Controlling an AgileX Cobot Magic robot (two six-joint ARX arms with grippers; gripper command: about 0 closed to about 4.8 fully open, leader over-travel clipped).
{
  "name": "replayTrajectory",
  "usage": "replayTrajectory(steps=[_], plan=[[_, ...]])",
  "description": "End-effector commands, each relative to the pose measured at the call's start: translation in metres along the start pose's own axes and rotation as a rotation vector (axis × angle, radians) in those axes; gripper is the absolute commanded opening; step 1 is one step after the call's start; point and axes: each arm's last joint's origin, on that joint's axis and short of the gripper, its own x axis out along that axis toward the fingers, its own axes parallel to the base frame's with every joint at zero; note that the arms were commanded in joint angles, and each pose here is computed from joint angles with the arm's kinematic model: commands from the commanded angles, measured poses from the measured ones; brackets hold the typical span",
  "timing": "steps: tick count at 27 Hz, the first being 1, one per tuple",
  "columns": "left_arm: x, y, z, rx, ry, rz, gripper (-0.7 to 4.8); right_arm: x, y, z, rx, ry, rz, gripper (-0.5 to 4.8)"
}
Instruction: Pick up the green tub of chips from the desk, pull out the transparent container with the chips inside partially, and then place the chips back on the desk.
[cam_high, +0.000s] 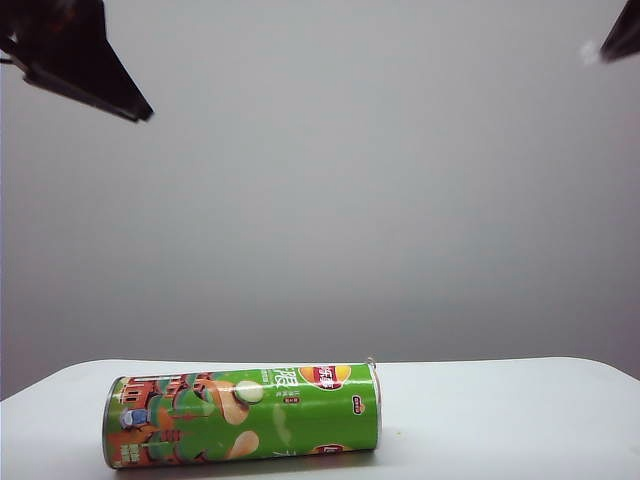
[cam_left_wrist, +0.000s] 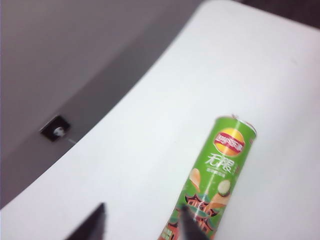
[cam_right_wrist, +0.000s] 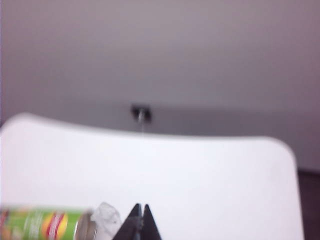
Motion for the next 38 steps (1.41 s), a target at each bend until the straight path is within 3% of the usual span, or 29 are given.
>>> replayTrajectory(steps=[1,5,10,13,17,21,25,31,38], plan=[[0.016,0.004,-0.003,0.091,0.021,-0.036,2.25,0.023,0.002,0.012,-0.095,0.148,0.077,-0.02],[0.043,0.007,-0.016,0.158,0.117,-0.069,2.3,0.052,-0.001,0.019,-0.114,0.307,0.089,-0.02],[0.067,0.0,-0.026,0.14,0.254,-0.191,3.72,0.082,-0.004,0.016,-0.113,0.428,0.117,-0.02],[0.083,-0.008,-0.023,0.189,0.346,-0.206,4.79,0.094,-0.006,0.007,-0.123,0.479,0.136,-0.02],[0.102,-0.019,-0.016,0.263,0.434,-0.116,4.79,0.102,-0.008,0.002,-0.137,0.508,0.144,-0.02],[0.115,-0.03,-0.016,0.336,0.479,-0.145,4.79,0.103,-0.007,0.001,-0.129,0.51,0.17,-0.02],[0.134,-0.031,-0.024,0.274,0.567,-0.227,4.79,0.103,-0.006,0.001,-0.116,0.506,0.221,-0.02],[0.154,-0.034,-0.041,0.242,0.615,-0.308,4.79,0.104,-0.006,0.001,-0.115,0.504,0.226,-0.02],[0.181,-0.035,-0.064,0.225,0.674,-0.32,4.79,0.103,-0.006,0.001,-0.115,0.505,0.227,-0.02]])
